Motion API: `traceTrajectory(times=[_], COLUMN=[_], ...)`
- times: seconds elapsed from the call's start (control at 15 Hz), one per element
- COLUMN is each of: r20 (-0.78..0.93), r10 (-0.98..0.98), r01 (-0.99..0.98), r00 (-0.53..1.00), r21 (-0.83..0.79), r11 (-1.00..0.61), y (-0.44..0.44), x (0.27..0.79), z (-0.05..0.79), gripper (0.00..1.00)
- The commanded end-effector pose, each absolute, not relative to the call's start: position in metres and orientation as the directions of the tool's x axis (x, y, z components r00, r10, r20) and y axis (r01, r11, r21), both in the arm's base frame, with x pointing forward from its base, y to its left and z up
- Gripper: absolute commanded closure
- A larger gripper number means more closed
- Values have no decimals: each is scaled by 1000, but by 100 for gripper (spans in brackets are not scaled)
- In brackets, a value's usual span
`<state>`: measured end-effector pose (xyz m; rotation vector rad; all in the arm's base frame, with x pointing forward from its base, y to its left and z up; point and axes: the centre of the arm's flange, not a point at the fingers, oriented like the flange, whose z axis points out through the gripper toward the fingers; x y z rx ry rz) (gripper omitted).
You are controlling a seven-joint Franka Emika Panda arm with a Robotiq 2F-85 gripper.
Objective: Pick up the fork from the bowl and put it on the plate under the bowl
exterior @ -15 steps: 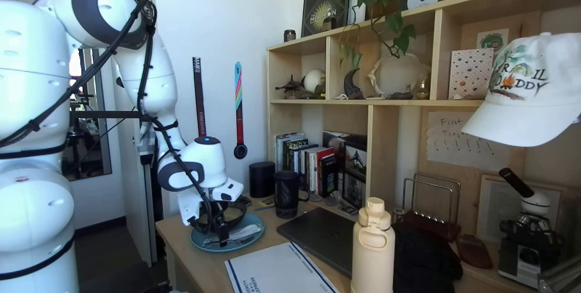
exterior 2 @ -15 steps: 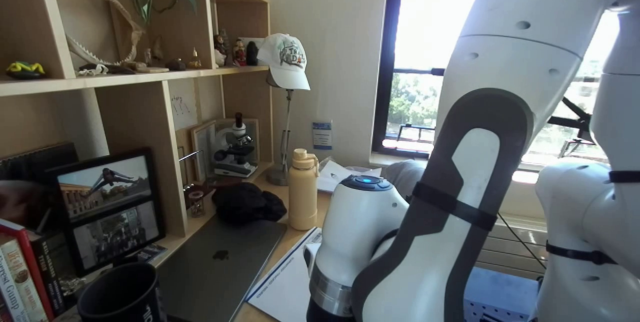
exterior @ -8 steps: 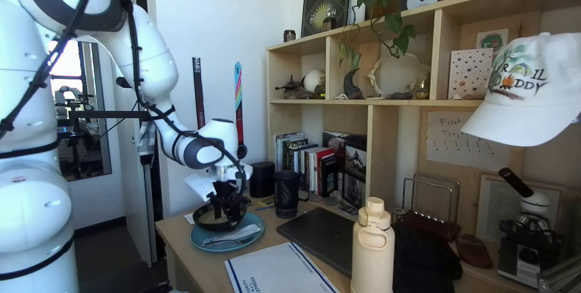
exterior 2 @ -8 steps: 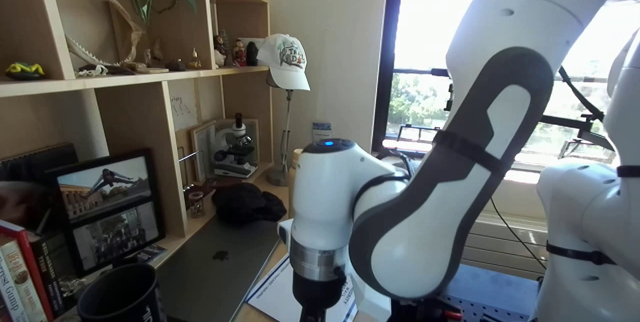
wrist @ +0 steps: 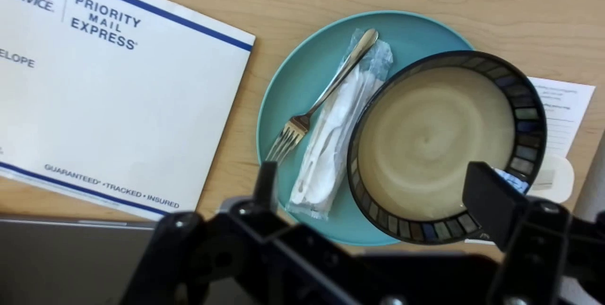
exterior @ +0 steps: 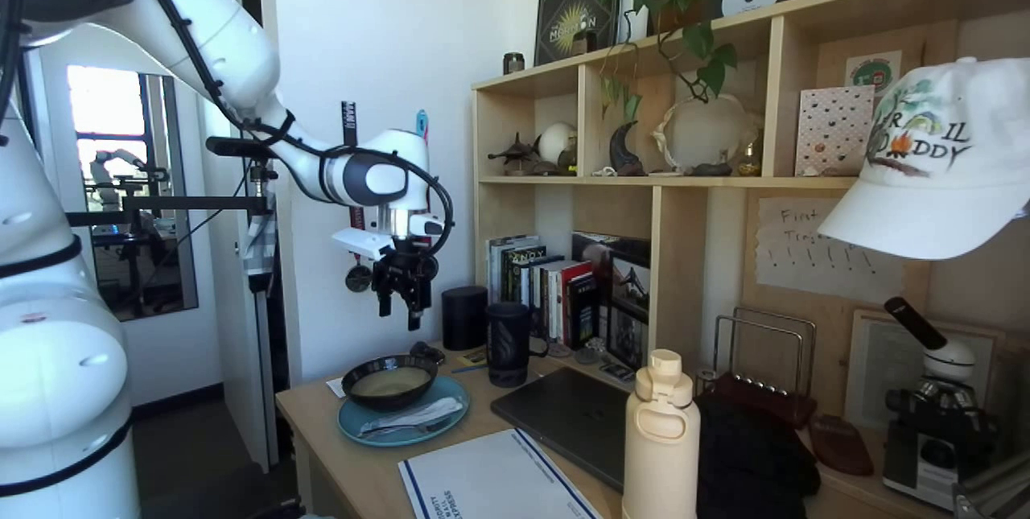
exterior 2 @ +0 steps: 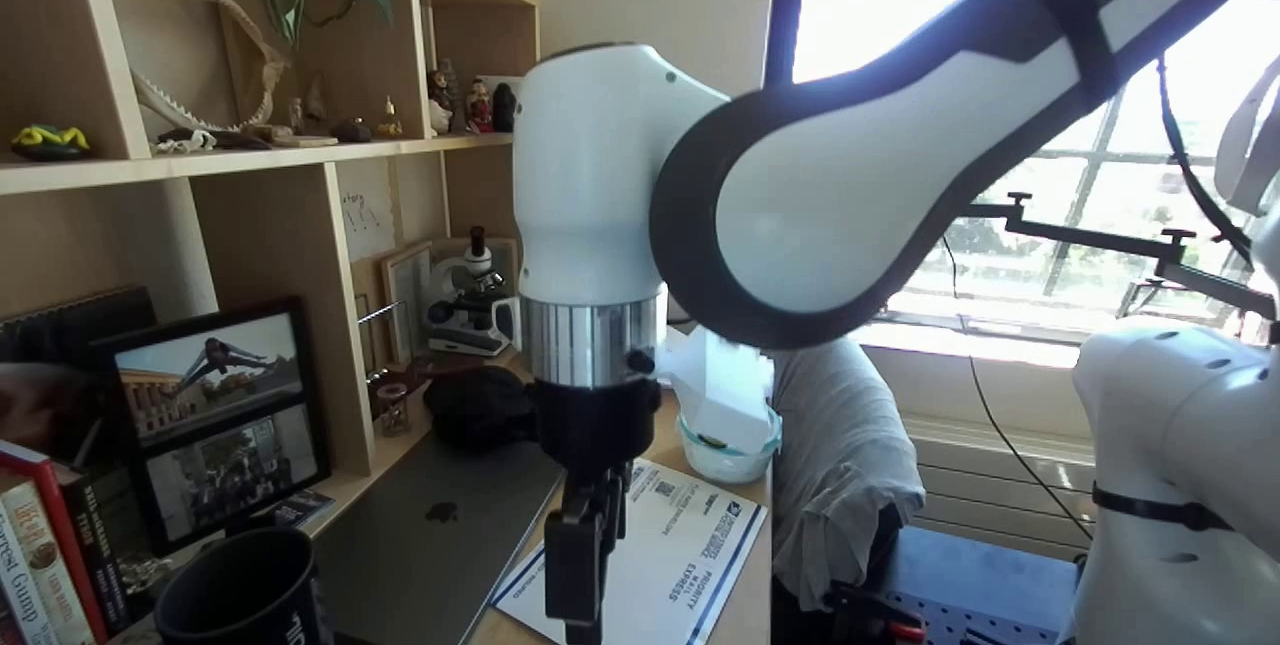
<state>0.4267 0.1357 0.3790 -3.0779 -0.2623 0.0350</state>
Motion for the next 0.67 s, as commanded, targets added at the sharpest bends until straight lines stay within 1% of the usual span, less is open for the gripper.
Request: traceTrajectory(times=[0.0, 0.27, 0.33, 0.6], r20=[-39, -57, -38, -43], r10=[203, 215, 196, 201], r01=[202, 215, 195, 200], r00=[978, 975, 980, 979], r21=[-26, -9, -32, -30], r11=[-979, -977, -980, -979], y=[138, 141, 139, 141], x=[424, 424, 423, 424], z=[428, 452, 439, 445], gripper=[0, 0, 0, 0])
